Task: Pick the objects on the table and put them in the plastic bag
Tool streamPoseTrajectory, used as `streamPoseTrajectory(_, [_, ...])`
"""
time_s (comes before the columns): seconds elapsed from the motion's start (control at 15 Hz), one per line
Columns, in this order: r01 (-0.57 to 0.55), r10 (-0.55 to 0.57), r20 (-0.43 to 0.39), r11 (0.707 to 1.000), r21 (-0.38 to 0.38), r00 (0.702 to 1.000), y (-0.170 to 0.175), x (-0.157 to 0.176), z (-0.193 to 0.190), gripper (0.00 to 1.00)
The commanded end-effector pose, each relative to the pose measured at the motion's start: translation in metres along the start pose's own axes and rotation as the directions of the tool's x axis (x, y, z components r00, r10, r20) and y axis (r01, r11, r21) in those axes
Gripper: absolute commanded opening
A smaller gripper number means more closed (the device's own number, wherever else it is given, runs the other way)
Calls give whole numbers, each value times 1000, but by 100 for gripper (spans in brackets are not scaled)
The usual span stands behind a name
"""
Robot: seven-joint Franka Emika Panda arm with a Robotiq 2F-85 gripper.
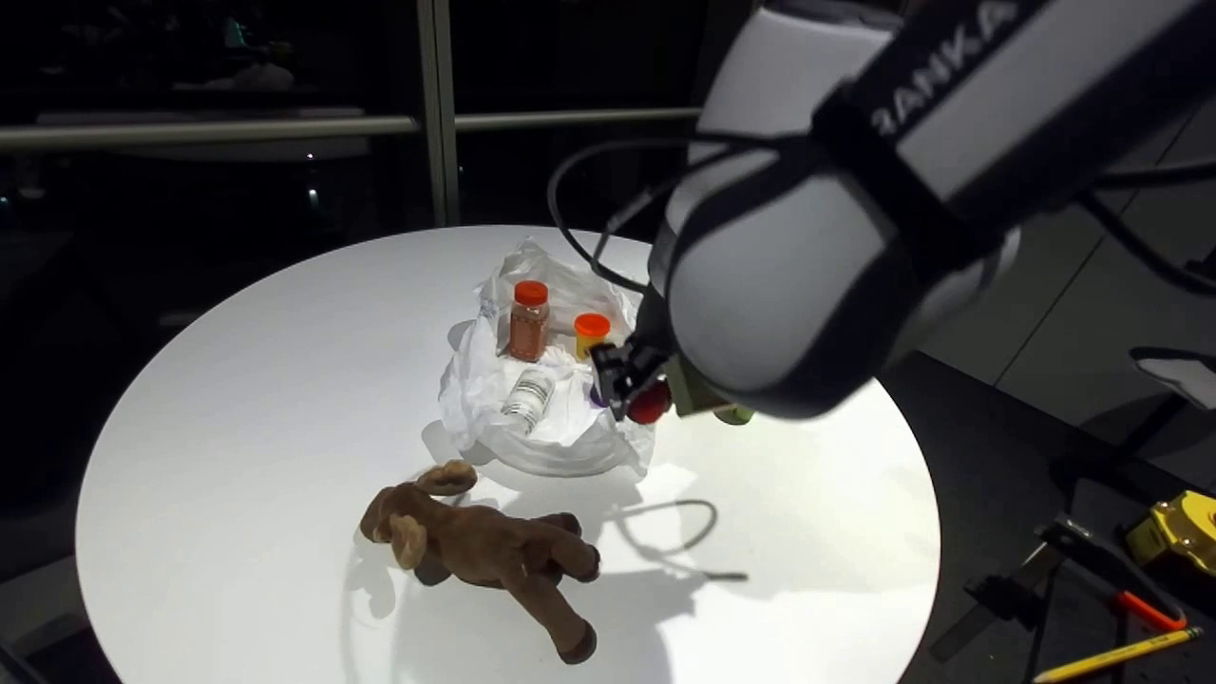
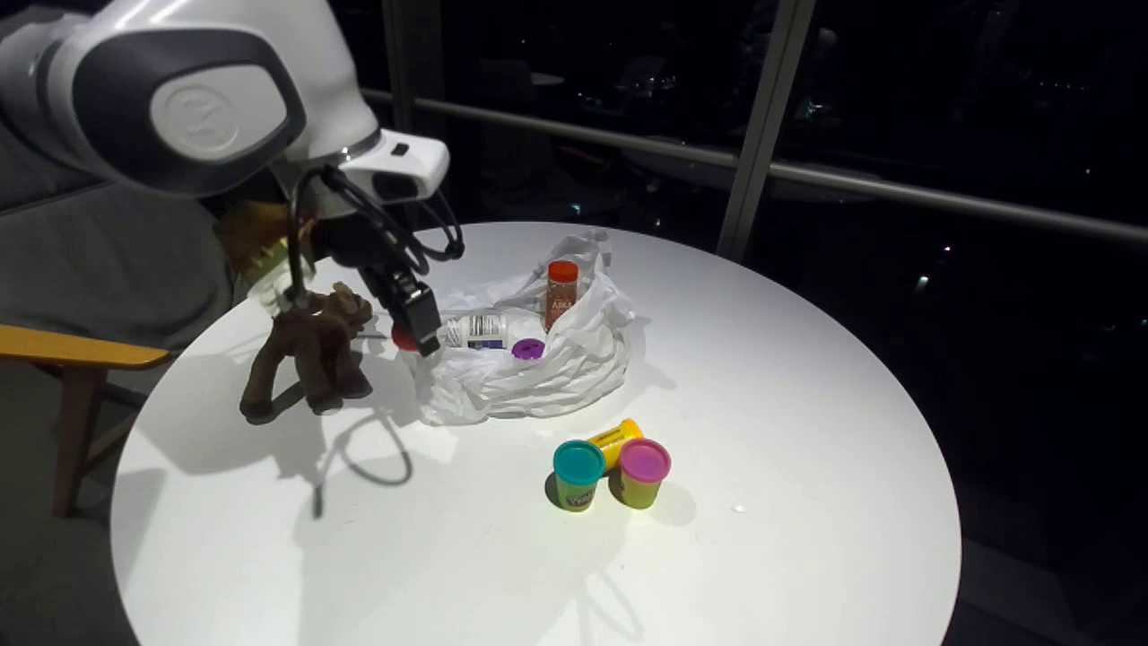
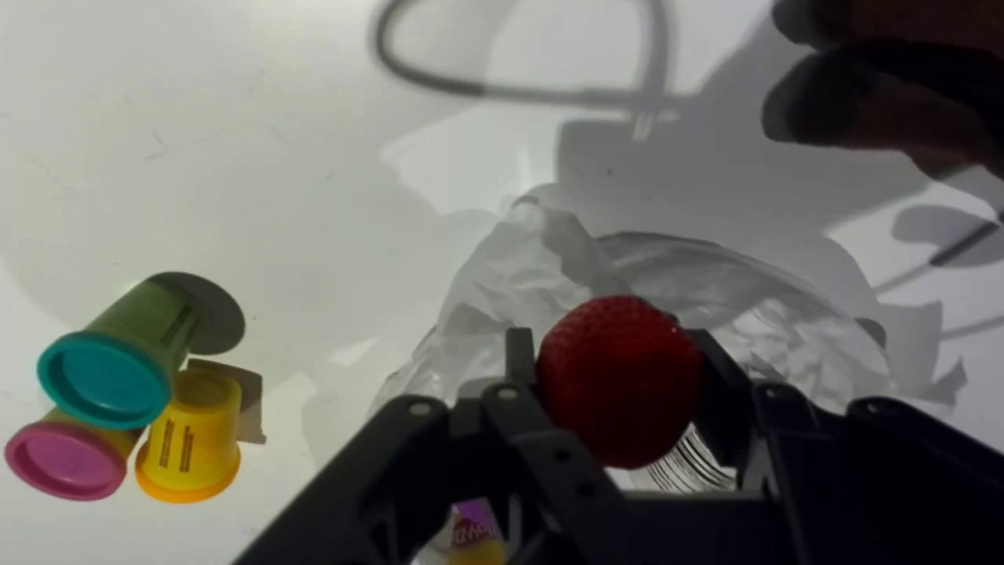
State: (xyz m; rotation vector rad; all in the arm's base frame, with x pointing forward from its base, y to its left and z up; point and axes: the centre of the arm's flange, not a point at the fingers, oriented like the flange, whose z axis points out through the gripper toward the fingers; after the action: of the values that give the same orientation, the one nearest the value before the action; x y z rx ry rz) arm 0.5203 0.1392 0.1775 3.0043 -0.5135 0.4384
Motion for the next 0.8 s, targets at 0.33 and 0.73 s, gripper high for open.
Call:
streamPoseTrajectory(0.33, [-250,252,-40,967,58,967,-64,107,39,24])
streamPoseTrajectory(0.73, [-347,344,-113,938,-4,932,-63,132,95,24])
